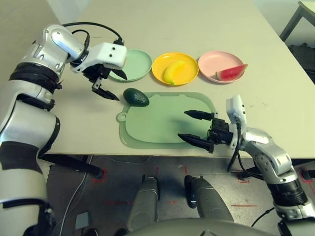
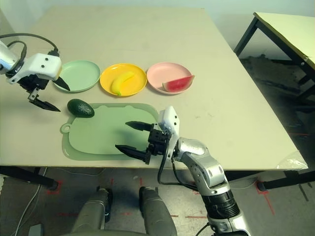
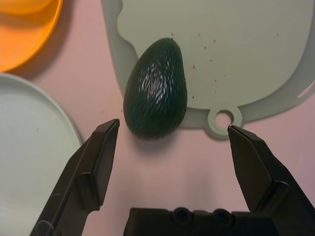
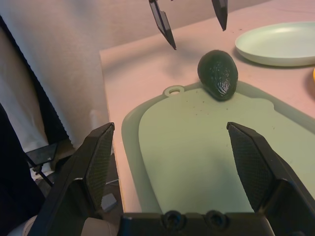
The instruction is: Place the fruits into color-matched plates.
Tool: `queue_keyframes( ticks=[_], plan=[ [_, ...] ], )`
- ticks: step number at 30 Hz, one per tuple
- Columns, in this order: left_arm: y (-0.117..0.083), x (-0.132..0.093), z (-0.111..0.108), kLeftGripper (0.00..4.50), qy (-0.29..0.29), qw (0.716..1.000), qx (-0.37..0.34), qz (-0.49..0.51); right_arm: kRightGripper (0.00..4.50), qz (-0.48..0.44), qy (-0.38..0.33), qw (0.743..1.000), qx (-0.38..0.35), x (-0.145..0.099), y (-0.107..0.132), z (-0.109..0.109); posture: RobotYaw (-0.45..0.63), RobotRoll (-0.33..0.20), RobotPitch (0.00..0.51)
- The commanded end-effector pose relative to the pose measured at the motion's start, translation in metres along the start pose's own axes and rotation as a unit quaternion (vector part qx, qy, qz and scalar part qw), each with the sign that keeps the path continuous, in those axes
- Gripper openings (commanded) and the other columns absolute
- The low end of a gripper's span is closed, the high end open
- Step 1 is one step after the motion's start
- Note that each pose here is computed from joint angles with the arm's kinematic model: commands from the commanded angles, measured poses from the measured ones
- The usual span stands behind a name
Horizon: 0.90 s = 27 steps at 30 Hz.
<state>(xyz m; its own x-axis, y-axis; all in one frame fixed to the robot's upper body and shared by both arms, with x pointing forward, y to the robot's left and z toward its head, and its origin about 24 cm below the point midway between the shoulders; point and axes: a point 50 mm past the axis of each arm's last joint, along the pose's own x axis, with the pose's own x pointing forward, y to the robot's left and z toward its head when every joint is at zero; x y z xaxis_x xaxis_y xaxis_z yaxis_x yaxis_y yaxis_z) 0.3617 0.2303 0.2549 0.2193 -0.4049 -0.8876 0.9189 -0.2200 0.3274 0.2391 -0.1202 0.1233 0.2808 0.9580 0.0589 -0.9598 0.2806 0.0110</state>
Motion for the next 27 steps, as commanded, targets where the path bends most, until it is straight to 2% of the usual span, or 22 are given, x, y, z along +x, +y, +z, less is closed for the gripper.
queue_keyframes(
  ticks=[1,15,27],
  plan=[
    [0.001,-0.003,0.0,4.49,0.015,1.0,0.004,-0.004,4.5,-0.003,0.01,1.0,-0.008,-0.003,0.005,-0.001,-0.22,0.0,0.179],
    [-0.005,0.015,-0.008,4.49,0.031,0.999,0.013,-0.038,4.5,-0.009,0.008,1.0,-0.014,-0.003,0.004,0.003,-0.23,0.0,0.181],
    [-0.006,0.026,-0.008,4.49,0.014,0.999,0.012,-0.042,4.5,-0.008,0.02,1.0,-0.017,-0.008,0.009,0.004,-0.25,0.0,0.19]
  ],
)
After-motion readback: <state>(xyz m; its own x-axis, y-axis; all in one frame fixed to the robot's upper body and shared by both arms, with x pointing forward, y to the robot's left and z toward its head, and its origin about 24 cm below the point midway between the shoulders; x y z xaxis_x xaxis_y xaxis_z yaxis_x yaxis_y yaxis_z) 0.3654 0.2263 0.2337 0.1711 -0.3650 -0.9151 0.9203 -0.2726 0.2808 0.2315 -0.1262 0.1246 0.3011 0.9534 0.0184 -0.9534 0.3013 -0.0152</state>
